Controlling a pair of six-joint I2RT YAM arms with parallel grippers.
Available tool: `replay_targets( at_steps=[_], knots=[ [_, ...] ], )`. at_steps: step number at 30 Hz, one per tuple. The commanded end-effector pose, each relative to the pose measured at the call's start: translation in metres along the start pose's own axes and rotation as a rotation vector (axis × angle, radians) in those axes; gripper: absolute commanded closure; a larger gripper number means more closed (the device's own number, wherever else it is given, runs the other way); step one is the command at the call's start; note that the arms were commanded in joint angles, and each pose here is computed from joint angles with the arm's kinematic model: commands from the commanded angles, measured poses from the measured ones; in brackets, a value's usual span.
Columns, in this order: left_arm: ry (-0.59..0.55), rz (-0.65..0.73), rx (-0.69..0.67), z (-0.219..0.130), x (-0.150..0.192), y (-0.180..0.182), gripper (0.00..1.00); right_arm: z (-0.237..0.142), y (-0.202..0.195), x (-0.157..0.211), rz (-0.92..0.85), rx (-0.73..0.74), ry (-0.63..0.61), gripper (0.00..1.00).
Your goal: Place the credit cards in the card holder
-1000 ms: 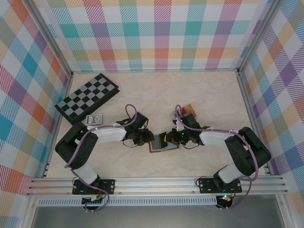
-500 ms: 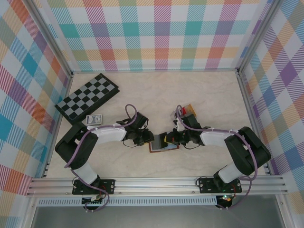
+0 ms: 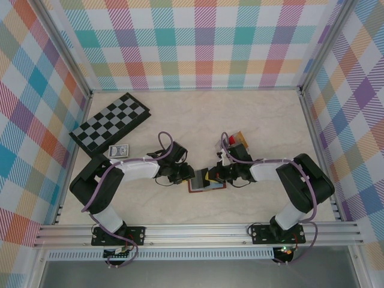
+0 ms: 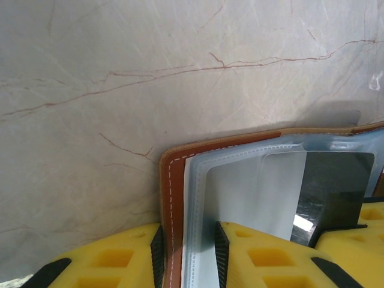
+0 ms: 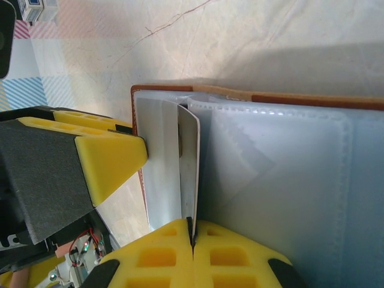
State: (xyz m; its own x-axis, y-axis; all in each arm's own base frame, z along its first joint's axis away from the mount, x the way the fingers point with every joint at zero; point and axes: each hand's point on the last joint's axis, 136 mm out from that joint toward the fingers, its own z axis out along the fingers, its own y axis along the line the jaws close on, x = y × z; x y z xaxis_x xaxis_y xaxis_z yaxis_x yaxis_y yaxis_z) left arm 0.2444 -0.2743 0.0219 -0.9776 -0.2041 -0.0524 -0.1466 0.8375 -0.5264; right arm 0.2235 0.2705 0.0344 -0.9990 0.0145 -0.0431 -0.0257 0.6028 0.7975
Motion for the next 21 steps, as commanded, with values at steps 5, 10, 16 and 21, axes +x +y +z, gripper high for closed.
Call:
replay_targets(
  at_steps=[5,10,16,21],
  knots=[
    [-0.007,0.020,-0.028,0.005,0.000,0.003,0.70,0.001,0.004,0.004,-0.027,0.045,0.045,0.90],
    [-0.009,0.024,-0.037,0.004,0.001,0.006,0.72,-0.018,-0.004,-0.001,-0.056,0.187,-0.003,0.74],
    [-0.005,0.028,-0.029,0.004,0.002,0.005,0.72,-0.017,-0.002,-0.006,-0.072,0.194,0.000,0.73],
    [0.004,0.031,-0.026,0.005,0.003,0.004,0.72,-0.010,-0.008,-0.010,-0.044,0.217,0.011,0.77]
  ],
)
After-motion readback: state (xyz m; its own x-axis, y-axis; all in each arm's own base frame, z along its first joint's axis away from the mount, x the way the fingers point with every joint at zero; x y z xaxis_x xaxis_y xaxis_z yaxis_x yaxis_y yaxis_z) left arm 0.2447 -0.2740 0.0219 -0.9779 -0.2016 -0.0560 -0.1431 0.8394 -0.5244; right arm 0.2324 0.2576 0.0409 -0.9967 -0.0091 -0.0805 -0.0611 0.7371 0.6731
